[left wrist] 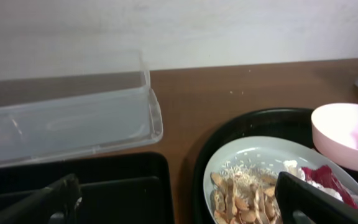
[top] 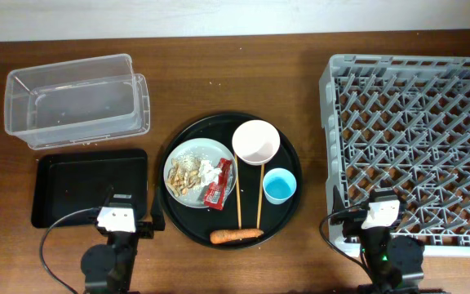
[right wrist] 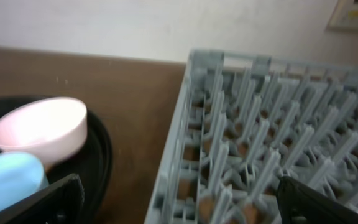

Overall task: Sort waste into correct bins and load items into the dishwasher rack
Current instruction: 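Move the left gripper from rest toward the white plate, then grasp the crumpled white tissue on the plate with the left gripper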

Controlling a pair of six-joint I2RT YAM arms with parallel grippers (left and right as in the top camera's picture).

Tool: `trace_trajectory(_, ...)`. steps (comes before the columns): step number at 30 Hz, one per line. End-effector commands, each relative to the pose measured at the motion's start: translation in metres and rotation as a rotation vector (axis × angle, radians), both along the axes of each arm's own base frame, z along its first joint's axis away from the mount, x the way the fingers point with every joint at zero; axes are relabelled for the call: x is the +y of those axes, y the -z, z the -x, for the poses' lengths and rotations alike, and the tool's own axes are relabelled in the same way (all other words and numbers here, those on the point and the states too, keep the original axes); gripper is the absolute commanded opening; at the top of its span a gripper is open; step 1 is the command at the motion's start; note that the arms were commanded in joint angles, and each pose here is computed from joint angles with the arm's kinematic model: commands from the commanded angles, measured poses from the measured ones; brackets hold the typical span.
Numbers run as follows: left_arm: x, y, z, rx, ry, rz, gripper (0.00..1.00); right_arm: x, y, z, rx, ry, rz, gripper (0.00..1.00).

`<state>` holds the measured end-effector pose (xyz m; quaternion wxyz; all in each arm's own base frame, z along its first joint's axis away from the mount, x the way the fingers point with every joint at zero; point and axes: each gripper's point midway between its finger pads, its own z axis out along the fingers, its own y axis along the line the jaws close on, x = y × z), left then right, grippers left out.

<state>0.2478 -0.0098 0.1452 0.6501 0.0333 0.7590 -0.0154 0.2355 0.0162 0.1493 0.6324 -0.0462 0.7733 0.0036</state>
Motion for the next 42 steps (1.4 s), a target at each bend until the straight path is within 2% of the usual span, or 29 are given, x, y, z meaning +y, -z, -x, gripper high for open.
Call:
trace_trajectory(1, -0.002, -0.023, -0.001, 0.054, 0.004, 0.024, 0.99, -0.003, -0.029, 0.002, -0.004, 0.016, -0.010, 0.99)
trace_trajectory(5, -0.002, -0.039, -0.011, 0.233, 0.006, 0.028, 0.99, -0.002, -0.041, -0.007, 0.123, 0.016, 0.000, 0.98)
trace_trajectory(8, -0.003, -0.040, -0.022, 0.438, 0.008, 0.033, 0.99, -0.001, -0.049, -0.018, 0.297, 0.017, 0.014, 0.98)
trace_trajectory(10, -0.014, -0.038, -0.028, 0.555, 0.067, 0.063, 0.99, -0.001, -0.051, -0.021, 0.390, 0.017, 0.022, 0.98)
trace_trajectory(14, -0.023, -0.044, -0.029, 0.822, 0.108, 0.103, 0.99, 0.007, -0.054, -0.024, 0.613, -0.022, 0.017, 0.98)
trace_trajectory(16, -0.023, -0.047, -0.035, 0.824, 0.109, 0.103, 0.99, 0.007, -0.048, -0.027, 0.652, -0.022, 0.020, 0.98)
trace_trajectory(19, -0.028, -0.064, -0.058, 0.713, 0.141, 0.115, 0.99, 0.011, -0.042, -0.028, 0.678, -0.041, 0.009, 0.99)
trace_trajectory(21, -0.037, -0.064, -0.072, 0.690, 0.167, 0.138, 0.99, 0.011, -0.041, -0.029, 0.679, -0.041, 0.010, 0.98)
trace_trajectory(28, -0.118, 0.038, -0.083, 0.983, 0.361, 0.065, 0.99, 0.011, -0.041, -0.029, 0.680, -0.041, 0.009, 0.98)
trace_trajectory(31, -0.139, 0.081, -0.076, 1.102, 0.402, 0.027, 0.98, 0.011, -0.041, -0.029, 0.680, -0.041, 0.010, 0.98)
trace_trajectory(33, -0.143, 0.097, -0.071, 1.146, 0.406, 0.004, 0.90, 0.011, -0.041, -0.029, 0.680, -0.041, 0.010, 0.98)
trace_trajectory(35, -0.143, 0.100, -0.072, 1.143, 0.389, -0.033, 0.89, 0.011, -0.041, -0.029, 0.680, -0.041, 0.009, 0.98)
trace_trajectory(36, -0.143, 0.100, -0.074, 1.126, 0.374, -0.064, 0.83, 0.011, -0.041, -0.029, 0.680, -0.041, 0.009, 0.98)
trace_trajectory(39, -0.140, 0.102, -0.078, 1.100, 0.335, -0.138, 0.80, 0.011, -0.041, -0.028, 0.681, -0.041, 0.009, 0.98)
trace_trajectory(42, -0.143, 0.100, -0.083, 1.075, 0.338, -0.136, 0.73, 0.011, -0.041, -0.028, 0.681, -0.041, 0.009, 0.98)
